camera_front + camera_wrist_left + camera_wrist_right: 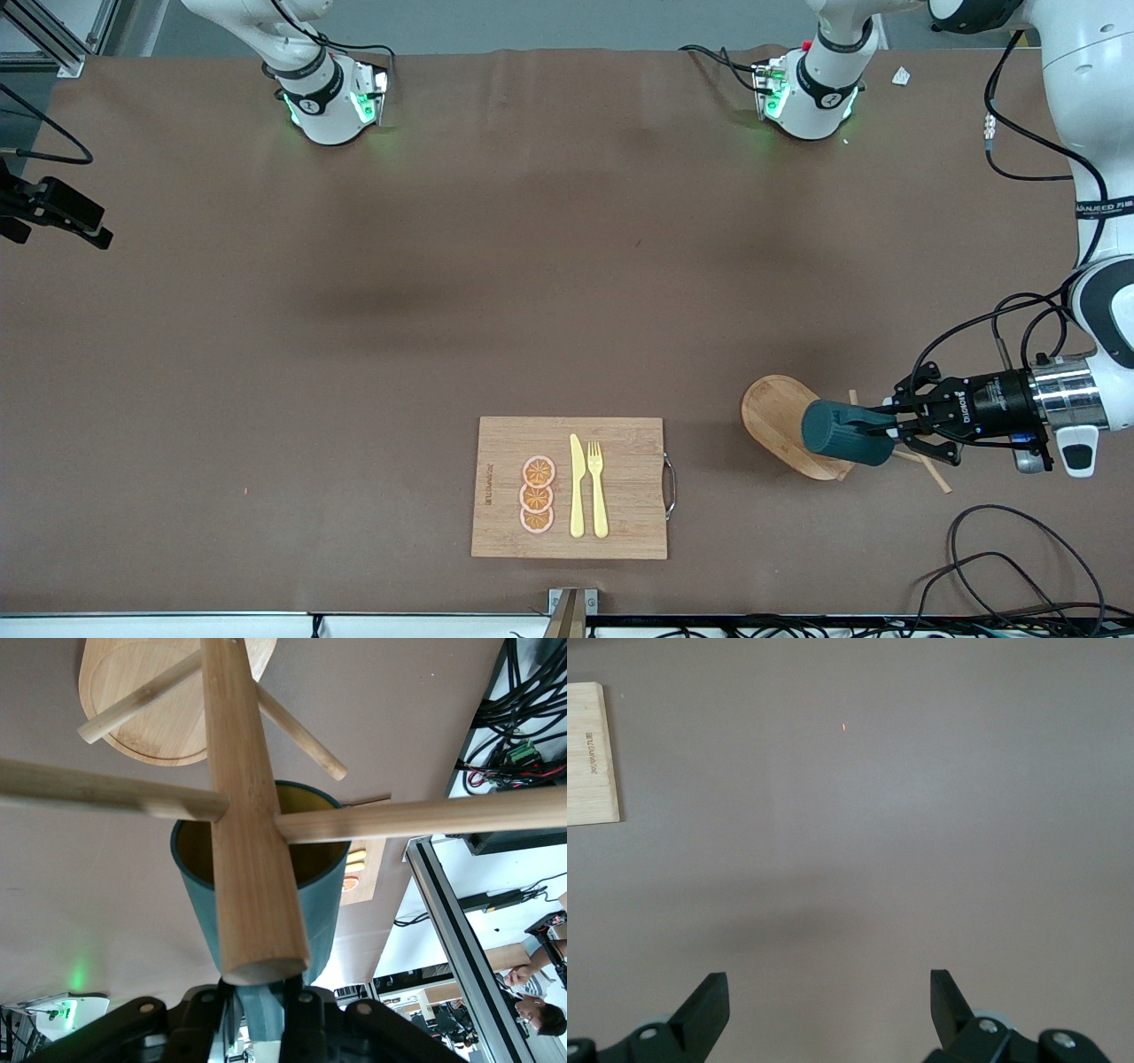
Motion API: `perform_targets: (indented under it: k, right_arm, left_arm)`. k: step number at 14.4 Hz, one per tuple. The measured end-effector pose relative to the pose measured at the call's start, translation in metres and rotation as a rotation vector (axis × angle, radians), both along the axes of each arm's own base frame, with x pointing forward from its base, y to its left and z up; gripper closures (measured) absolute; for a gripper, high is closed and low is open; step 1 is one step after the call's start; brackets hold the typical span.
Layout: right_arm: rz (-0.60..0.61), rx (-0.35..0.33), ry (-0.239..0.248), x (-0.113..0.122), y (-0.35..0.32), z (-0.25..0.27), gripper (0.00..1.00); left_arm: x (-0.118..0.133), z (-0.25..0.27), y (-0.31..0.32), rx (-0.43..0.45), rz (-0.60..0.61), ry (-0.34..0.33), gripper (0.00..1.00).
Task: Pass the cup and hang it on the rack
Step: 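Hook the mug handle onto a rack peg with the left gripper, then open the left gripper and release the mug on the peg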
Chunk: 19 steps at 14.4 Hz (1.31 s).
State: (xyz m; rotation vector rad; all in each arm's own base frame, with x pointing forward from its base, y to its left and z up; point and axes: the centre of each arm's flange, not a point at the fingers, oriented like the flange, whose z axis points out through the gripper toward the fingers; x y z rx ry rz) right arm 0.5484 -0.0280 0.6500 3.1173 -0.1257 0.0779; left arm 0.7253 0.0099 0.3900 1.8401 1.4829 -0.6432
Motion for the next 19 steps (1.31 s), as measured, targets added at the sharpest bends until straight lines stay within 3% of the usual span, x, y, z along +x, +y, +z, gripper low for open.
perform_targets:
  k: [13,14,19]
  right_arm:
    - [0.0,0.0,0.0,0.0,0.0,0.0,0.0]
    - [0.0,0.0,0.0,0.0,0.0,0.0,0.0]
    - [0.0,0.0,0.0,0.0,0.0,0.0,0.0]
  left_arm:
    - [0.001,-0.004,0.018,0.005,-0.008,-0.036,0.78]
    - [0.001,-0.005,0.019,0.005,-0.01,-0.038,0.74]
    - [0.003,-0.002,0.013,0.008,-0.015,-0.052,0.22]
